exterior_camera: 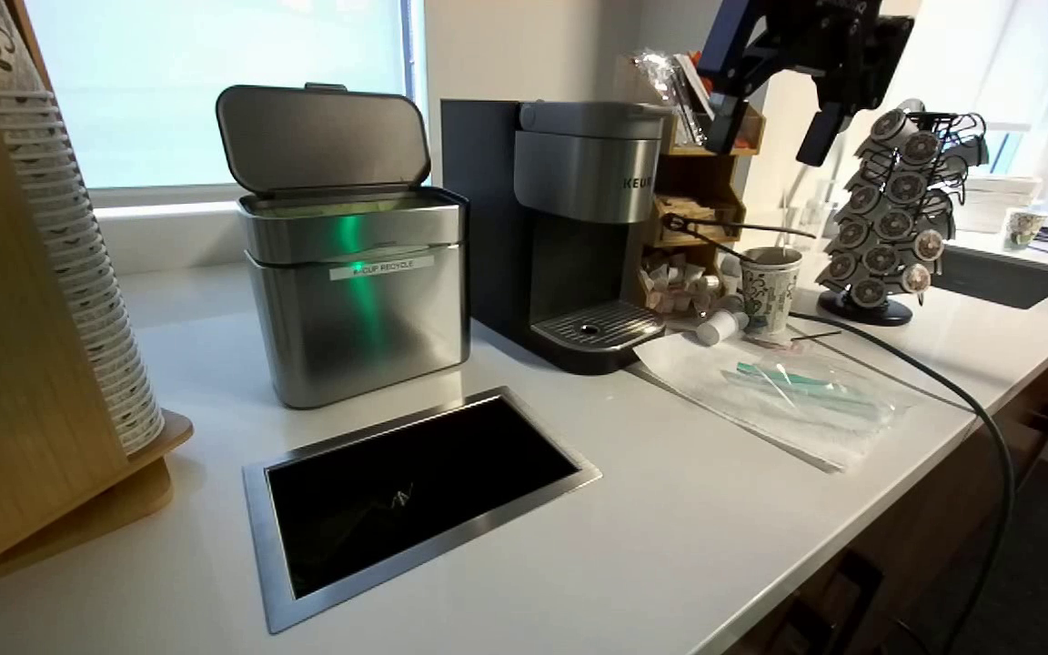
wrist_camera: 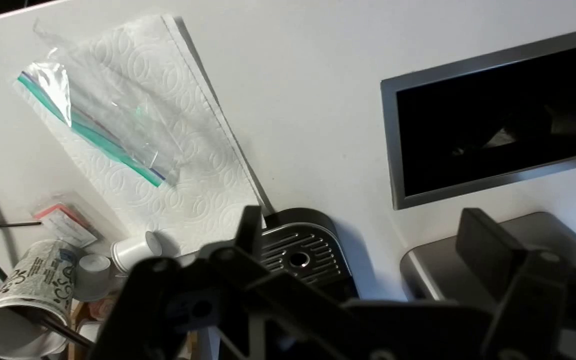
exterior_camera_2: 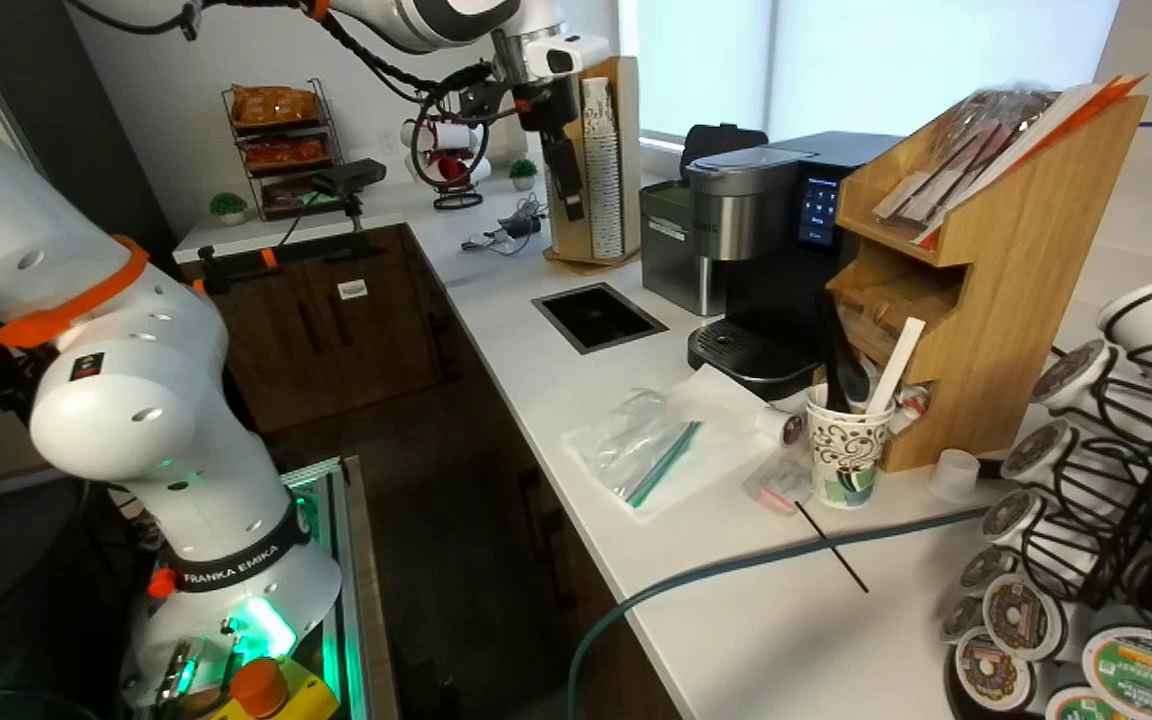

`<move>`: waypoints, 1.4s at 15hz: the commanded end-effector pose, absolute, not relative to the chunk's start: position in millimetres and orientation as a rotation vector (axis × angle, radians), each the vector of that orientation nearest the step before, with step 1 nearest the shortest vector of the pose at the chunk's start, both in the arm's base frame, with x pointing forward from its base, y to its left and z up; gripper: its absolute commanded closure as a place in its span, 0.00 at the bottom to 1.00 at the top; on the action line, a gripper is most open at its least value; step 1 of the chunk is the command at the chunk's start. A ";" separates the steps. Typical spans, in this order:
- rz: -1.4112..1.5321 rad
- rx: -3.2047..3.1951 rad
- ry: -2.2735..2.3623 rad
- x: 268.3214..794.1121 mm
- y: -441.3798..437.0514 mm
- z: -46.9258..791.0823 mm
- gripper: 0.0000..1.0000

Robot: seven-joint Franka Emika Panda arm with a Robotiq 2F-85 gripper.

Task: Close the silver bin.

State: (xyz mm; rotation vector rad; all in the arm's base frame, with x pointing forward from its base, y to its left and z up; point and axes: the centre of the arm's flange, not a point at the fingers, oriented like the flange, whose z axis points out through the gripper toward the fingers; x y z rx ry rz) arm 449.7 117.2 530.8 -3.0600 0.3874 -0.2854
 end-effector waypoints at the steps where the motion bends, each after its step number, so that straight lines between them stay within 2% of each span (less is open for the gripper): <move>1: -0.285 -3.060 0.387 449.7 117.2 530.8 0.00; 6: -0.347 -3.047 0.367 444.9 111.0 541.5 0.00; 13: -0.547 -3.037 0.010 395.7 50.5 602.6 0.00; 15: -0.663 -3.006 0.037 392.0 41.3 621.7 0.00; 16: -0.586 -3.025 0.055 408.9 48.7 616.2 0.00; 21: -0.692 -3.004 0.017 400.6 49.4 629.2 0.00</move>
